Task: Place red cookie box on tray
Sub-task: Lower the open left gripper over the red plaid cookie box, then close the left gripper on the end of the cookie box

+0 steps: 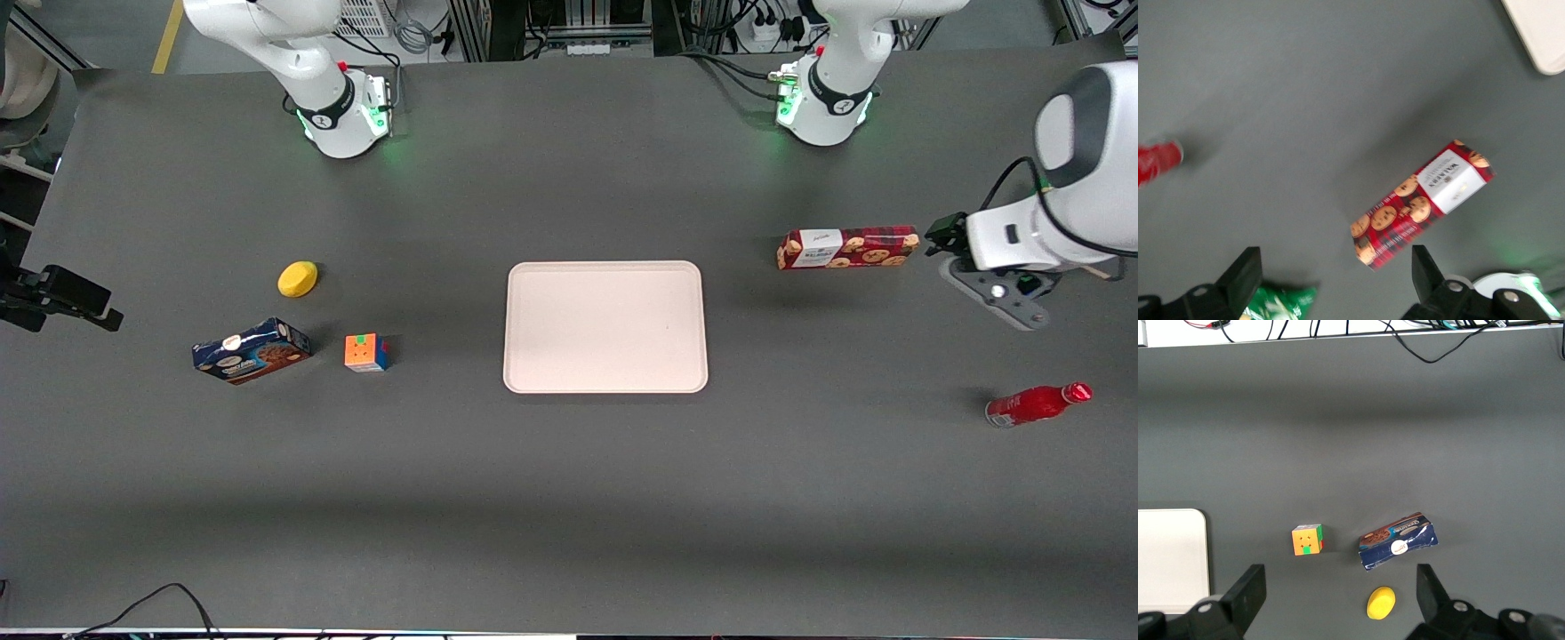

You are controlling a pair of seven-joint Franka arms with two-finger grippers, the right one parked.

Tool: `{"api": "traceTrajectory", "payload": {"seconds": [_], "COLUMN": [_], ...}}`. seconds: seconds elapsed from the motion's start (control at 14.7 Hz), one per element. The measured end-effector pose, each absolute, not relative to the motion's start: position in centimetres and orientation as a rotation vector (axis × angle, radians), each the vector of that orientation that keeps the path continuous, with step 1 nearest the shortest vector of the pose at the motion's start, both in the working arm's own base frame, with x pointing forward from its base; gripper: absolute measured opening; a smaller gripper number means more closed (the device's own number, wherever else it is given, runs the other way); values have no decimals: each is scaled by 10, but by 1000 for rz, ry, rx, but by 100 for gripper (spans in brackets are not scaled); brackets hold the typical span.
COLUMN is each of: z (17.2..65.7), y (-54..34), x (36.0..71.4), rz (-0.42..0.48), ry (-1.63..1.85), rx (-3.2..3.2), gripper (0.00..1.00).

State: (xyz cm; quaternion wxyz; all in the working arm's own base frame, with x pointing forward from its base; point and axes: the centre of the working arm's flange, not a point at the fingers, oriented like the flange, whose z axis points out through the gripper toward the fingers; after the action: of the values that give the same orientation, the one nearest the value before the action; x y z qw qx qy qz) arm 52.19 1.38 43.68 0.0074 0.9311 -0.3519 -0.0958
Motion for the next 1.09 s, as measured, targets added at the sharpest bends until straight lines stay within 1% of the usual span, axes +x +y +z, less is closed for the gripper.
{"api": "traceTrajectory", "payload": {"seconds": [0.2, 0.41, 0.68, 0.95, 1.09], "z": [387, 351, 328, 301, 286], "y": [14, 8, -7, -8, -8], "x": [491, 458, 419, 395, 382], "rz": [-234, -160, -162, -108, -112], "ry": [-1234, -1315, -1483, -1666, -1709], "rx": [2868, 2853, 2769, 2673, 2640], "gripper": [100, 100, 100, 100, 100]}}
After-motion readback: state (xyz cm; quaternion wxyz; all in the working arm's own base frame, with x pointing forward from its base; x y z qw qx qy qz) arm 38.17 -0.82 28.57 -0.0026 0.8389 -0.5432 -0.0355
